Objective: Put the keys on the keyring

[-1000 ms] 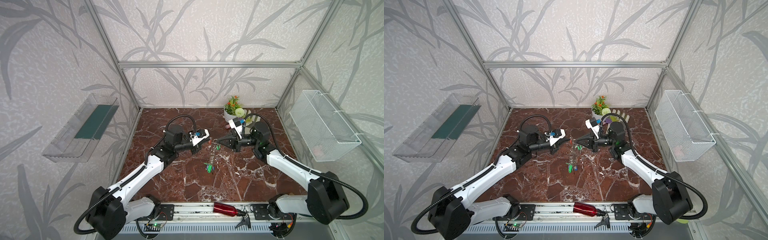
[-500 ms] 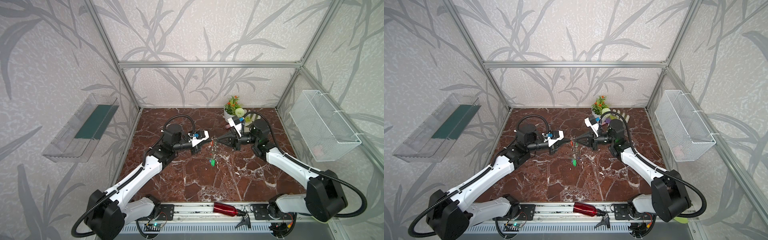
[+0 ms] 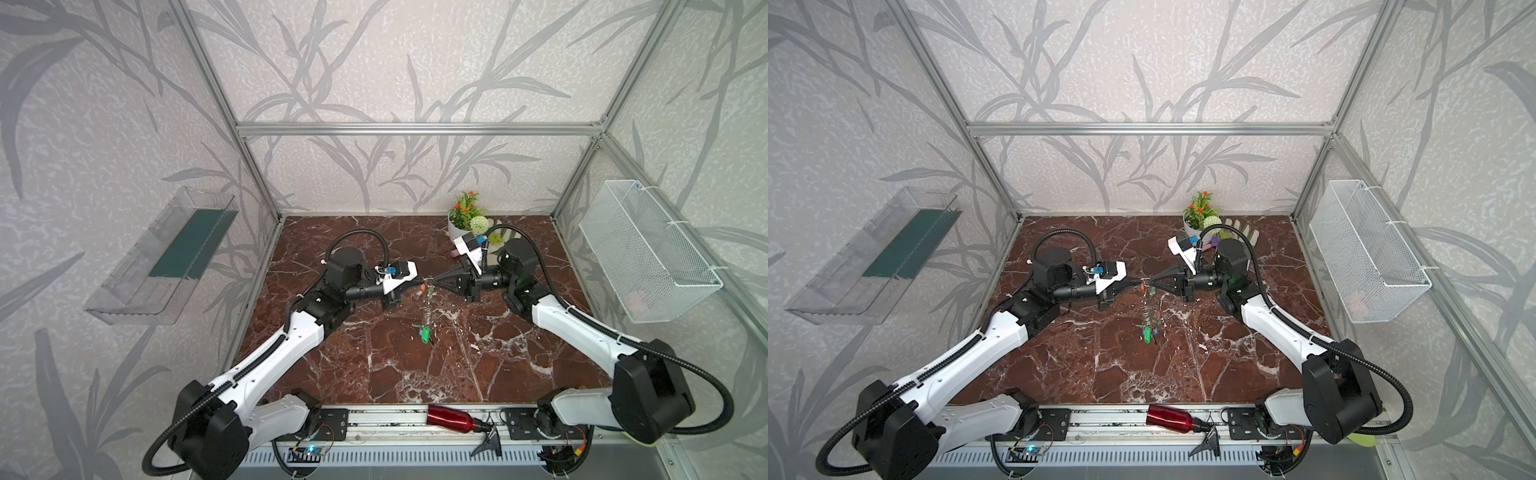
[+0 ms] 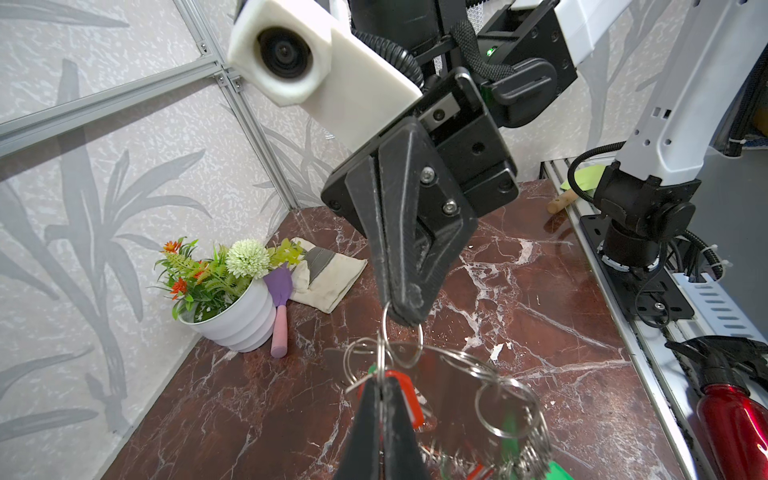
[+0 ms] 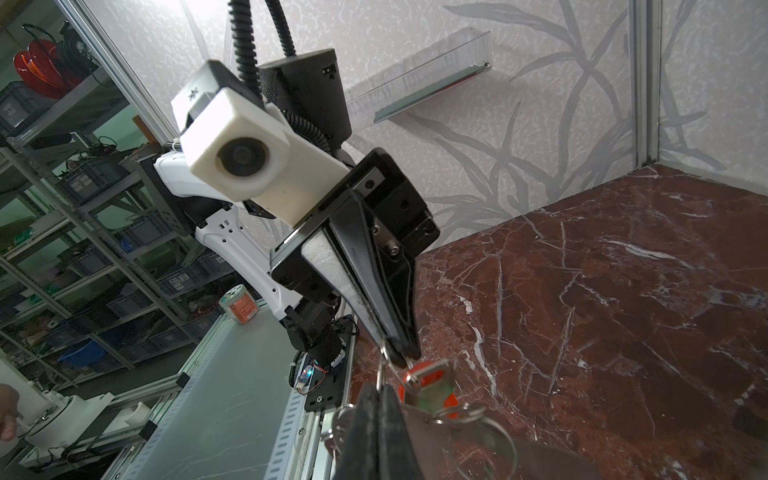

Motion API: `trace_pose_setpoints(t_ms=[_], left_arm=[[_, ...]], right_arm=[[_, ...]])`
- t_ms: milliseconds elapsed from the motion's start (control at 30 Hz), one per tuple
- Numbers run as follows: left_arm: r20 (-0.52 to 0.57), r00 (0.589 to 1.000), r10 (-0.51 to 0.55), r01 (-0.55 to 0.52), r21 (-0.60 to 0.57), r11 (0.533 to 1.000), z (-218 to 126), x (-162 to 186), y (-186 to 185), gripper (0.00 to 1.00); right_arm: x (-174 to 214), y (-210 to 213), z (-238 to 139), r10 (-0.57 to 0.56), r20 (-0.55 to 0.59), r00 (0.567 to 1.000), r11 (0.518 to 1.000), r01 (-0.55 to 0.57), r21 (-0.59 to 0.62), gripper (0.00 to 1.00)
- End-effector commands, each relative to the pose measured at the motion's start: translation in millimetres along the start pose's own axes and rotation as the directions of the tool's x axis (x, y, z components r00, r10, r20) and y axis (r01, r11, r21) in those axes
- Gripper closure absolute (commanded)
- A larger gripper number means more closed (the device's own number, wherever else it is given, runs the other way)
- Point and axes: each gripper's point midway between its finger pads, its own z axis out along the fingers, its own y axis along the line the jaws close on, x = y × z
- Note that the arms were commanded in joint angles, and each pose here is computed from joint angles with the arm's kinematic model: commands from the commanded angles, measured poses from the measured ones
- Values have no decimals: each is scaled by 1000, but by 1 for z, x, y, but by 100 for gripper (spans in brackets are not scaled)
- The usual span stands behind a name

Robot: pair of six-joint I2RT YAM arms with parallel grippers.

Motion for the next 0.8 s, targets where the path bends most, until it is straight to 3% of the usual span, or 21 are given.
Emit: trace_pose_setpoints(t_ms=[0,767], left_arm=[[53,997,55,-56,27,998,-7,-25,-4,100],[41,999,35,-39,92,995,-7,-16,-17,100]], right_arm=[[-21,4,0,-76,24,997,997,76,-4,100],[-25,-1,-3,-62,49,997,998,62,5,100]])
